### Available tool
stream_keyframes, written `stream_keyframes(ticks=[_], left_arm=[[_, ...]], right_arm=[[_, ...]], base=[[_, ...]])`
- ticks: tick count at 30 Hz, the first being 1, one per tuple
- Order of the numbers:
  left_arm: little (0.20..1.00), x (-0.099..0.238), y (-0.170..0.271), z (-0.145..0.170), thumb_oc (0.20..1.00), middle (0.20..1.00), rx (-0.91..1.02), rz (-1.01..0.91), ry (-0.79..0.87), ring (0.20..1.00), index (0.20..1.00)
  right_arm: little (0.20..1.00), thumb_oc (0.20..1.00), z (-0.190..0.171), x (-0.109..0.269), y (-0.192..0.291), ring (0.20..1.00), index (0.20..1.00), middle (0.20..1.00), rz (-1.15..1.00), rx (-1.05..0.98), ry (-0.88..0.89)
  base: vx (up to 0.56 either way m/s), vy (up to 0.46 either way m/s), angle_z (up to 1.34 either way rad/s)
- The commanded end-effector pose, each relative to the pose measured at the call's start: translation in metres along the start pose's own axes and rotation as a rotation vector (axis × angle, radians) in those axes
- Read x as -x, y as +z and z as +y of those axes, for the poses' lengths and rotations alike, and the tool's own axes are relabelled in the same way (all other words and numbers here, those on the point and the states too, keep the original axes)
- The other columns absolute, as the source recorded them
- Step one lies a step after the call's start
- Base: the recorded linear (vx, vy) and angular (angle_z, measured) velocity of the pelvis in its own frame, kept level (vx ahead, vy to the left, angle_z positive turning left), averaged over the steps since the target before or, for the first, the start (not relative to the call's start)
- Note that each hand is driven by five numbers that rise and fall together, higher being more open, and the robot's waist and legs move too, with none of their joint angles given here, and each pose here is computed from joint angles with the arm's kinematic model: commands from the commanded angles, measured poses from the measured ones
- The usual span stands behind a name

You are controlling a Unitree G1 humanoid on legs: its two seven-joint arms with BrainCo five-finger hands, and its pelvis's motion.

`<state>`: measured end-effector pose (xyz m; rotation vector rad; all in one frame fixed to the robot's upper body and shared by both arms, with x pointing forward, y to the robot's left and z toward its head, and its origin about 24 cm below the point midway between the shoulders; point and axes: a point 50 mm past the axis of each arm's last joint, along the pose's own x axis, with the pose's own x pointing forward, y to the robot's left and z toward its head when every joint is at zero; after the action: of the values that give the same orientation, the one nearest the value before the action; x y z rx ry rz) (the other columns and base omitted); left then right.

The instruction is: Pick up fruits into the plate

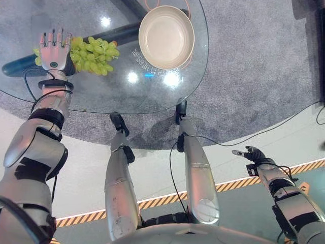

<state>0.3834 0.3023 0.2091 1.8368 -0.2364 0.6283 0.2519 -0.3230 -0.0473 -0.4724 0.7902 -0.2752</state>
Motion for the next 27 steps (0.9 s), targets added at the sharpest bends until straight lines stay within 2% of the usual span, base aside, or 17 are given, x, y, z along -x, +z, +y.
stream_keyframes(ticks=[1,6,12,23,24,26,27], left_arm=[[1.0,-0.007,-0.012,0.005,1.0,1.0,-0.041,-0.015,-0.076,1.0,1.0],[1.0,0.003,-0.012,-0.015,1.0,1.0,-0.041,-0.001,-0.31,1.0,1.0],[1.0,0.01,-0.017,-0.027,1.0,1.0,-0.012,0.06,-0.489,1.0,1.0],[1.0,0.034,-0.047,-0.048,1.0,1.0,0.15,0.317,-0.775,1.0,1.0],[1.0,0.043,-0.052,-0.055,1.0,1.0,0.132,0.358,-0.878,1.0,1.0],[1.0,0.053,-0.055,-0.062,1.0,1.0,0.114,0.387,-0.968,1.0,1.0],[0.787,0.06,-0.057,-0.067,0.787,0.787,0.117,0.404,-1.014,0.787,0.787]], right_arm=[[1.0,1.0,-0.009,0.004,-0.02,1.0,1.0,1.0,0.04,0.026,-0.041],[1.0,1.0,-0.016,0.004,-0.012,1.0,1.0,1.0,0.013,0.041,-0.069],[1.0,1.0,-0.032,0.004,-0.002,1.0,1.0,1.0,-0.025,0.043,-0.106],[1.0,1.0,-0.044,0.008,-0.001,1.0,1.0,1.0,-0.058,0.022,-0.156],[1.0,1.0,-0.045,0.008,0.0,1.0,1.0,1.0,-0.065,0.02,-0.164],[1.0,1.0,-0.046,0.008,0.002,1.0,1.0,1.0,-0.072,0.02,-0.17],[1.0,1.0,-0.047,0.008,0.004,1.0,1.0,1.0,-0.077,0.018,-0.173]], base=[[0.0,0.0,0.0],[0.04,0.063,-0.06],[0.01,0.022,-0.02],[0.0,-0.012,-0.03],[0.0,-0.037,-0.01],[0.0,-0.017,0.0],[0.01,-0.031,-0.01]])
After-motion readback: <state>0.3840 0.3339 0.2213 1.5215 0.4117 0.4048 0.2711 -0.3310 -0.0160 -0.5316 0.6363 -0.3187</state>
